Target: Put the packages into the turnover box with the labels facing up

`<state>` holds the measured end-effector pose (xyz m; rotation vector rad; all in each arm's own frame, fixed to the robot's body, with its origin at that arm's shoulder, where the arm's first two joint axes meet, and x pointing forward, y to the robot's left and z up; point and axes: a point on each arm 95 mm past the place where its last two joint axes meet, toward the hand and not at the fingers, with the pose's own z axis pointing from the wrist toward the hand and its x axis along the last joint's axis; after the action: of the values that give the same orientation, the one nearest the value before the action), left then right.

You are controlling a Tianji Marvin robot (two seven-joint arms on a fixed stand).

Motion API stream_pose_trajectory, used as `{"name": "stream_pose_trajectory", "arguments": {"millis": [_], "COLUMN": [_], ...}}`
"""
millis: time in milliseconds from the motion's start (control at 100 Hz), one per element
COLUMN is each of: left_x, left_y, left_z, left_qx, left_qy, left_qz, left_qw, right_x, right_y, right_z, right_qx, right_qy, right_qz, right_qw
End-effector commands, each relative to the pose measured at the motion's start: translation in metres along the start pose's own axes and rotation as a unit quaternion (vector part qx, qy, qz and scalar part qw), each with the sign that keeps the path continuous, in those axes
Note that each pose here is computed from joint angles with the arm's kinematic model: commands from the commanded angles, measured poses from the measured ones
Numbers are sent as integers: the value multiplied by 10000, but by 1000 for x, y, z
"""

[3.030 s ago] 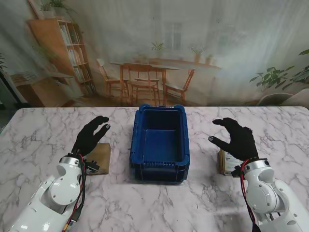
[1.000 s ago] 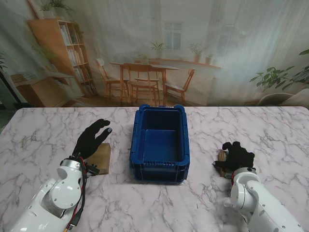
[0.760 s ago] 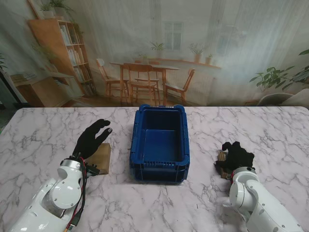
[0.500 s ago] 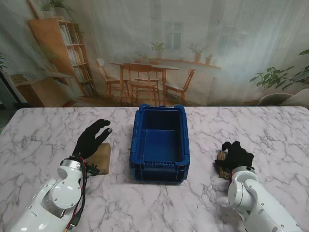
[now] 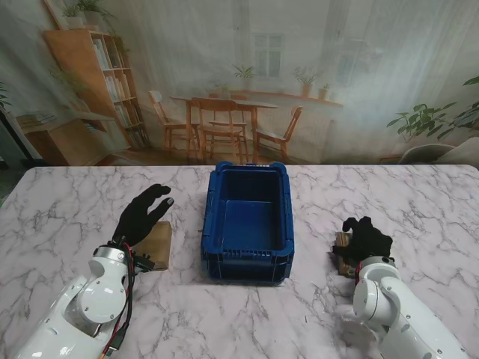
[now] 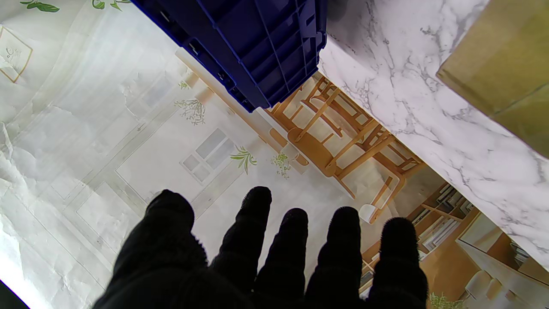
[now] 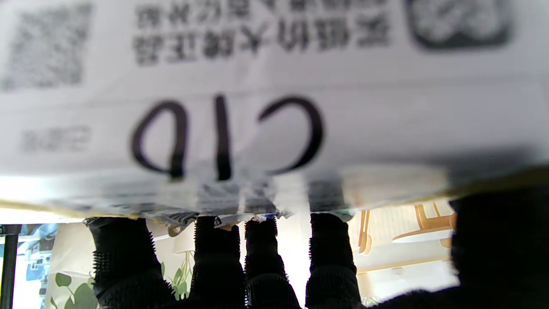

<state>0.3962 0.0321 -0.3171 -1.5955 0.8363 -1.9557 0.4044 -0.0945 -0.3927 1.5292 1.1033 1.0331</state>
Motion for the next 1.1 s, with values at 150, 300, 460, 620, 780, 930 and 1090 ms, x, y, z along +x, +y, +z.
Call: {"name": "stream_pose_trajectory", "arguments": {"millis": [150, 300, 460, 620, 780, 930, 1090], "left_x": [1, 1, 1, 1, 1, 1, 2], "left_y": [3, 3, 3, 3, 4, 5, 4], "left_z": [0, 0, 1, 1, 1, 1, 1], "left_qx": [-70, -66, -78, -79, -93, -98, -84], "left_qy": [-6, -12, -17, -26, -38, -39, -20], "left_qz": [-4, -4, -4, -6, -9, -18, -40], "left_qw": [10000, 10000, 10000, 10000, 9999, 9999, 10000], "right_x": [4, 8, 16, 31, 50, 70, 93], "right_y": [11, 26, 52, 87, 123, 148, 162], "right_z": [-2, -3, -4, -6, -8, -9, -8], "right_qx": [-73, -166, -317, -497, -637, -694, -649], "right_qy": [145, 276, 461, 608, 778, 966, 1114], "right_qz": [-43, -43, -84, 27, 95, 147, 374], "right_qw": [9999, 9995, 9984, 9969, 9949, 9928, 9909]}}
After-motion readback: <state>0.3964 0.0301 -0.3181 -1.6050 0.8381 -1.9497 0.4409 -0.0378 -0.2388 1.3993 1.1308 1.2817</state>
